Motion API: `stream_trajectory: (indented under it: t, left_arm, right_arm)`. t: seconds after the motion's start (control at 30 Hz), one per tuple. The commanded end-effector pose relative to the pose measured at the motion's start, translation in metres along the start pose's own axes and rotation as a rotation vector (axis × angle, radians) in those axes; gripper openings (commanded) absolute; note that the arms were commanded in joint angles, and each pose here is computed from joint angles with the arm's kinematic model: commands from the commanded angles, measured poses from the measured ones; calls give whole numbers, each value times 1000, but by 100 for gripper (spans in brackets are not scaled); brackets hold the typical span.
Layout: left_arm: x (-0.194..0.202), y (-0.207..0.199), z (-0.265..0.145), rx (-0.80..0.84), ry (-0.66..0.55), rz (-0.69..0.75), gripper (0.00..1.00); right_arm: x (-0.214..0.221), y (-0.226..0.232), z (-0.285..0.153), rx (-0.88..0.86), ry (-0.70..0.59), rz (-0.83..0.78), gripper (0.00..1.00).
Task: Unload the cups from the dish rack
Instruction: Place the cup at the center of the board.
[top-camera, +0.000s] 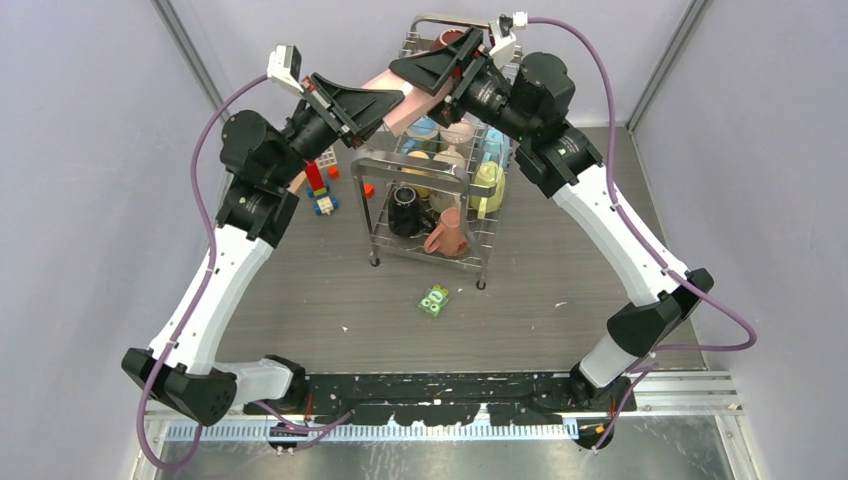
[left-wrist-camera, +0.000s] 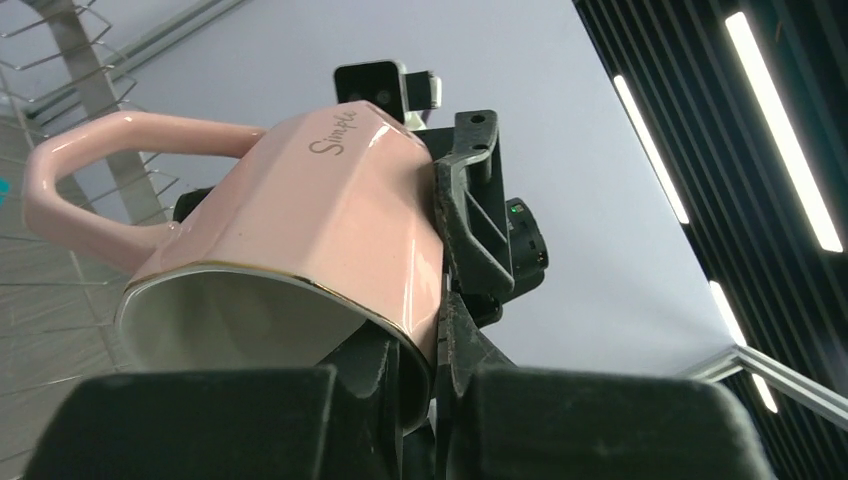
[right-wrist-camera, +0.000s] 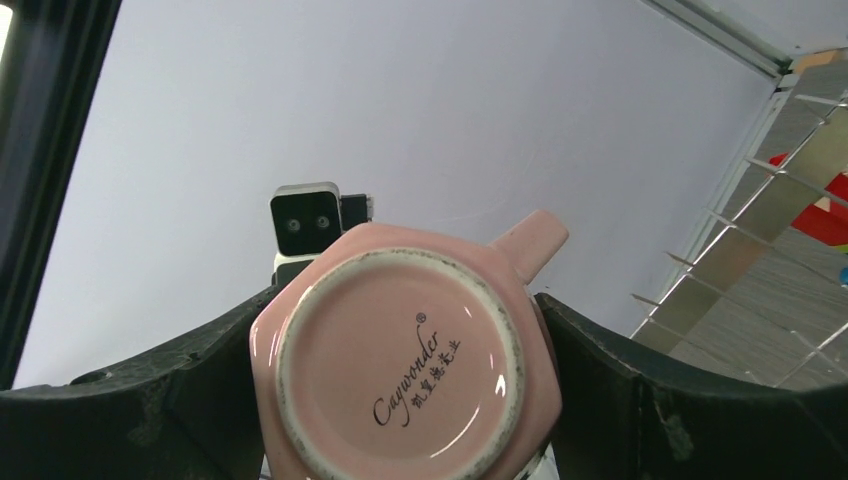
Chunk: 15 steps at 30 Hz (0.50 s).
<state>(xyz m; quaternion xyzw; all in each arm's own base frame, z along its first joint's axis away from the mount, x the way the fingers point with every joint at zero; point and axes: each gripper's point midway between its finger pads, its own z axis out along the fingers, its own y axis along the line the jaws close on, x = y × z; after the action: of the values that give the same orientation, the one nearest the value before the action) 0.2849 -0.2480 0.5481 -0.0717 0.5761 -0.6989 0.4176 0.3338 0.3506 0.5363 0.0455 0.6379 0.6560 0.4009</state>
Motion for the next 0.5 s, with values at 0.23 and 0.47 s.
stream_trajectory:
  t: [0.23, 0.47]
  left_arm:
    - [-11, -37, -6, 117, -50, 107, 0]
    - [-37, -60, -11, 164, -204, 155, 0]
  right_arm:
    - [-16, 81, -43, -220, -77, -126, 99]
    - [-15, 82, -61, -200, -102, -180, 100]
